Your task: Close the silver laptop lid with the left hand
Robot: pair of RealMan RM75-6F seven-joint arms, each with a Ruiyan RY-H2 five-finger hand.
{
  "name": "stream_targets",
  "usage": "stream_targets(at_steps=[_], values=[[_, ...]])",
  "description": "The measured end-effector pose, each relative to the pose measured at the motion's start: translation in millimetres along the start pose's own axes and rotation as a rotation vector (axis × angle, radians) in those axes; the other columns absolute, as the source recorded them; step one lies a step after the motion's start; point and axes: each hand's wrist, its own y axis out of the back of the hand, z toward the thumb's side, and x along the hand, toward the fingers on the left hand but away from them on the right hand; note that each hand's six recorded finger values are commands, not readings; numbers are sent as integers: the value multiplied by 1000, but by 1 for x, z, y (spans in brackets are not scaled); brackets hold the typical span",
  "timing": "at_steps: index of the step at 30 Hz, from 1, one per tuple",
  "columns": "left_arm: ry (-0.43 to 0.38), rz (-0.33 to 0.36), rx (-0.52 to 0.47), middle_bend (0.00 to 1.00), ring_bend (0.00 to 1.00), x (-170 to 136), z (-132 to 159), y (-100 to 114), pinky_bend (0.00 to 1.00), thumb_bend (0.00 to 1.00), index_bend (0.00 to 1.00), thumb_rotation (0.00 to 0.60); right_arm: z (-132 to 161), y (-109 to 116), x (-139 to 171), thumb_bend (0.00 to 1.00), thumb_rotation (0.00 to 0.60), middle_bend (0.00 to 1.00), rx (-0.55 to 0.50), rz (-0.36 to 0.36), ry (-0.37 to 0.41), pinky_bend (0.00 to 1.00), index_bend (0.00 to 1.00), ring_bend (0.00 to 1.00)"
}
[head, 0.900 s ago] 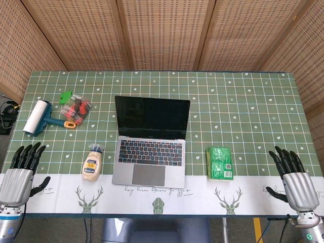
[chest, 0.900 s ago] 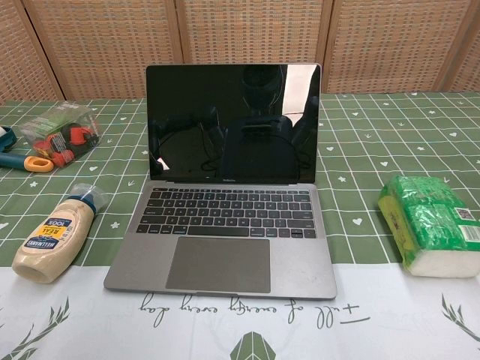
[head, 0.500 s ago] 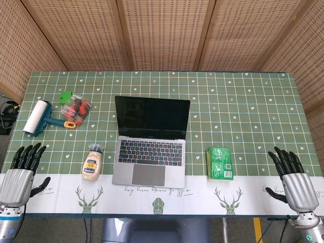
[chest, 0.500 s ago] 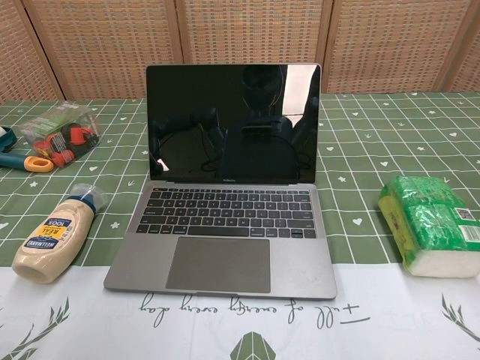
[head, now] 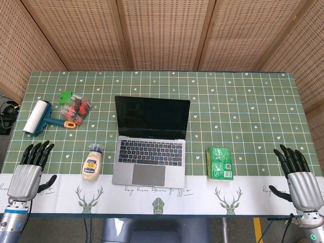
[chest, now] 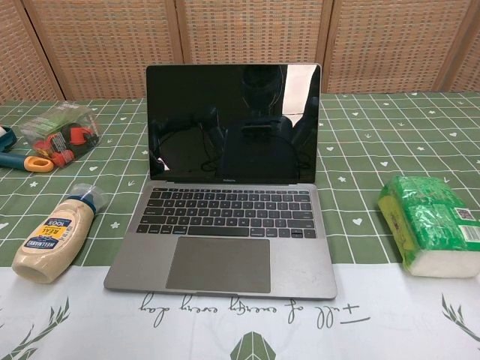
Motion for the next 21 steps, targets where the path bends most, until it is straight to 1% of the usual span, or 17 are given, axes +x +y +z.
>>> stream_targets(at_steps=[4,6,9,11,13,16,21], values=[[-40,13,8,0,0,24,16,7,0,294,0,600,-6,0,-2,15,600,0,-6,2,-21,0,0,0],[-67,22,8,0,0,41,28,13,11,300,0,600,-10,0,-4,15,600,0,-9,7,-35,0,0,0],[-109,26,6,0,0,68,46,22,41,372,5,600,-16,-1,-7,15,600,0,-15,13,-56,0,0,0],[-136,21,4,0,0,88,59,27,57,448,22,600,-21,-1,-9,15,600,0,-20,16,-74,0,0,0],[-154,14,0,0,0,106,71,32,67,563,40,600,-26,-1,-11,15,600,0,-26,16,-90,0,0,0],[-184,0,-6,0,0,136,92,40,83,697,67,600,-34,1,-14,15,600,0,-37,14,-114,0,0,0],[-234,-29,8,0,0,182,131,51,119,890,104,600,-42,3,-17,15,600,0,-45,14,-137,0,0,0]])
